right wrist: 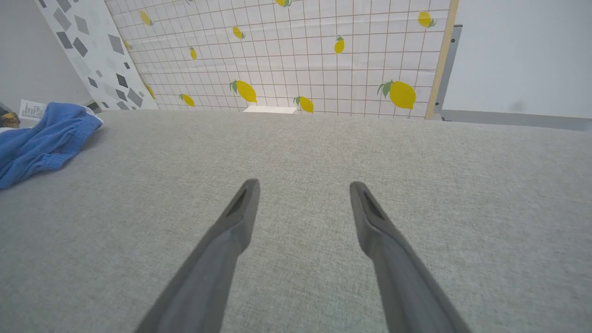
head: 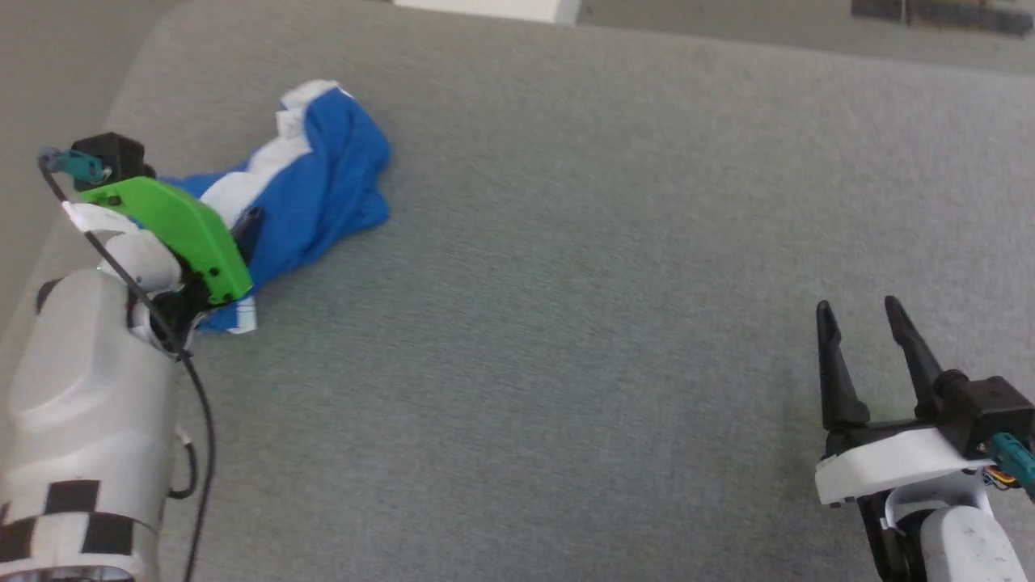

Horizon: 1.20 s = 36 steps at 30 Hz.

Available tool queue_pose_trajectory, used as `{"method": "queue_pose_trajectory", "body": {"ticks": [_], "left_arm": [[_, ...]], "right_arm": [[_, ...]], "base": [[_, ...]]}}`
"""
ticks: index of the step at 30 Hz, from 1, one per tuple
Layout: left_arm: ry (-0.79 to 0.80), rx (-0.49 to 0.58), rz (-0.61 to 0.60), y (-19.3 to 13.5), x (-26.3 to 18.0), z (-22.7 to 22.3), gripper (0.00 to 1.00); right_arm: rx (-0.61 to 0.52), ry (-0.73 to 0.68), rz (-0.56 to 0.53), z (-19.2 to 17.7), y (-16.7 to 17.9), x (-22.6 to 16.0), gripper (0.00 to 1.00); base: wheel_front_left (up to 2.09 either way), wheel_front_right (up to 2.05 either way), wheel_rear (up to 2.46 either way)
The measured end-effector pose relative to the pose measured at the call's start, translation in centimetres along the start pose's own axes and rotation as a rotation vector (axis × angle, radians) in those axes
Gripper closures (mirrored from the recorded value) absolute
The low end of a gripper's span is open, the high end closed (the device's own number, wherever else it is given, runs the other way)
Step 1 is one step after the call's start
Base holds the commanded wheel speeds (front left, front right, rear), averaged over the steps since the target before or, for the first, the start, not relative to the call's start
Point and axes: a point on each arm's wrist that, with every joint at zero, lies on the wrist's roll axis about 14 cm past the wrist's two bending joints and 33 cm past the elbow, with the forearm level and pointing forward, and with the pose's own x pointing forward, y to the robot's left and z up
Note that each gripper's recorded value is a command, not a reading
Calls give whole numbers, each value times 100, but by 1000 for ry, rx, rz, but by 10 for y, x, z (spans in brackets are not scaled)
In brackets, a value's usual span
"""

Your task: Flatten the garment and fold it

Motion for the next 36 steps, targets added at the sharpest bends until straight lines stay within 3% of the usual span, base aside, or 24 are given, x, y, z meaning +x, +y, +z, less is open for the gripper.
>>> {"method": "queue_pose_trajectory", "body": {"ticks": [6, 7, 8, 12, 15, 20, 24, 29, 32, 36], "left_arm": [[231, -31, 69, 10, 27, -53, 0], [224, -34, 76, 10, 30, -52, 78], [192, -42, 92, 11, 33, -47, 100], [65, -53, 116, 10, 37, -26, 100], [-106, -40, 67, -6, 33, 23, 100], [-435, -13, -154, -76, -6, 136, 100], [-534, 17, -354, -150, -43, 166, 100], [-467, 74, -579, -236, -70, 131, 100], [-333, 62, -684, -269, -71, 77, 100], [-86, 106, -744, -291, -65, -18, 100]], "right_arm": [[15, 50, -44, -21, -17, -5, 0], [19, 52, -46, -23, -17, -6, 0], [26, 59, -48, -25, -17, -7, 0], [56, 68, -40, -31, -12, -11, 0], [74, 67, -29, -31, -7, -14, 0], [103, 34, -21, -19, 1, -21, 0], [111, -2, -38, -4, -2, -30, 0], [105, -61, -99, 18, -19, -49, 0], [106, -82, -160, 24, -36, -67, 0], [107, -94, -247, 26, -58, -94, 0]], "base": [[0, 0, 0], [0, 0, 0], [0, 0, 0], [0, 0, 0], [0, 0, 0], [0, 0, 0], [0, 0, 0], [0, 0, 0], [0, 0, 0], [0, 0, 0]]}}
